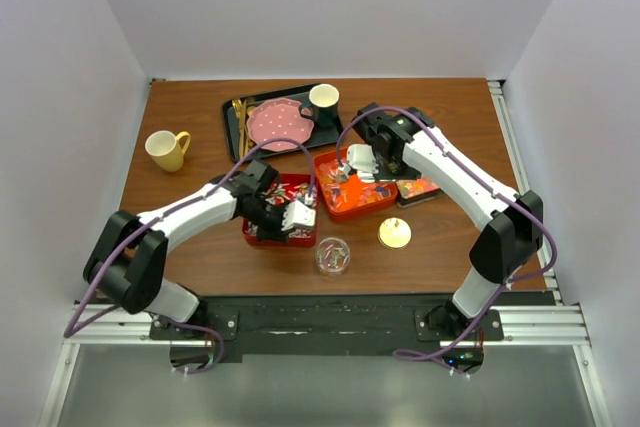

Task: Pack the candies
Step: Move the storage box to the center of the board, then adjust the spatula.

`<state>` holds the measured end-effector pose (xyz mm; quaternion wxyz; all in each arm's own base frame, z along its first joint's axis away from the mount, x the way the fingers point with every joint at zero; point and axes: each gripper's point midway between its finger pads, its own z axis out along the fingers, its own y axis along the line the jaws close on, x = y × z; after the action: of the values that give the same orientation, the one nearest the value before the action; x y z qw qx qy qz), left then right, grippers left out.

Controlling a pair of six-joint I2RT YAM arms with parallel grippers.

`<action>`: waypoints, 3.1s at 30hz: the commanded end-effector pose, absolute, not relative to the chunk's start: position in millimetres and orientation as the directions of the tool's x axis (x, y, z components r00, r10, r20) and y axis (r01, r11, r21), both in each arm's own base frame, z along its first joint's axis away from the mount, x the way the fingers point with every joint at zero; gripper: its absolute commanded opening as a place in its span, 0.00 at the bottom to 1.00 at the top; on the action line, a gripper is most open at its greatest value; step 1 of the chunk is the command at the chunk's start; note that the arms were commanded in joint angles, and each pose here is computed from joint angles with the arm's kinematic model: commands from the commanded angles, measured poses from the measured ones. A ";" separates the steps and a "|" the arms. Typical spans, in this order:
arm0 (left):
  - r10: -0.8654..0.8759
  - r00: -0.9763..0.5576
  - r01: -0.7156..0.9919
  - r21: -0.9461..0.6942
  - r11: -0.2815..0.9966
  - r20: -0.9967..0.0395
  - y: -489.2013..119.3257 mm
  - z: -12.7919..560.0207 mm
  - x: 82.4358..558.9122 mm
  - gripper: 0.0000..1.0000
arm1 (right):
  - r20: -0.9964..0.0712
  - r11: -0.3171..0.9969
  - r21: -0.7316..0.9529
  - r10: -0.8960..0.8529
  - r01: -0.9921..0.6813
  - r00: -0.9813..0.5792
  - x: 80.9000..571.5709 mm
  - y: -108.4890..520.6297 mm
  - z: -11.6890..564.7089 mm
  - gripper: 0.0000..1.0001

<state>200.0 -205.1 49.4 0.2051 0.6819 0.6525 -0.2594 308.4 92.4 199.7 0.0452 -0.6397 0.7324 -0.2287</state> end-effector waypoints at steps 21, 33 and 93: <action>0.221 -0.335 0.868 -0.208 0.451 -0.916 -212.5 207.0 244.1 0.52 | 0.047 0.013 -0.352 -0.998 -0.936 -0.032 291.5 115.8 212.6 0.00; 0.017 -0.527 0.828 -0.509 0.235 -0.849 -239.9 218.4 263.4 0.49 | -0.062 -0.124 -0.350 -0.986 -0.928 0.155 291.4 180.5 208.1 0.00; -0.015 -0.725 0.686 -0.724 0.071 -0.689 -236.9 203.4 288.1 0.00 | -0.742 -0.002 -0.075 -0.668 -0.997 0.057 290.0 263.2 248.7 0.50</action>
<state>284.3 -238.1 185.4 0.2529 0.2178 0.6964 -0.6353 275.6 255.5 242.2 0.2807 -0.6525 0.6463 0.2790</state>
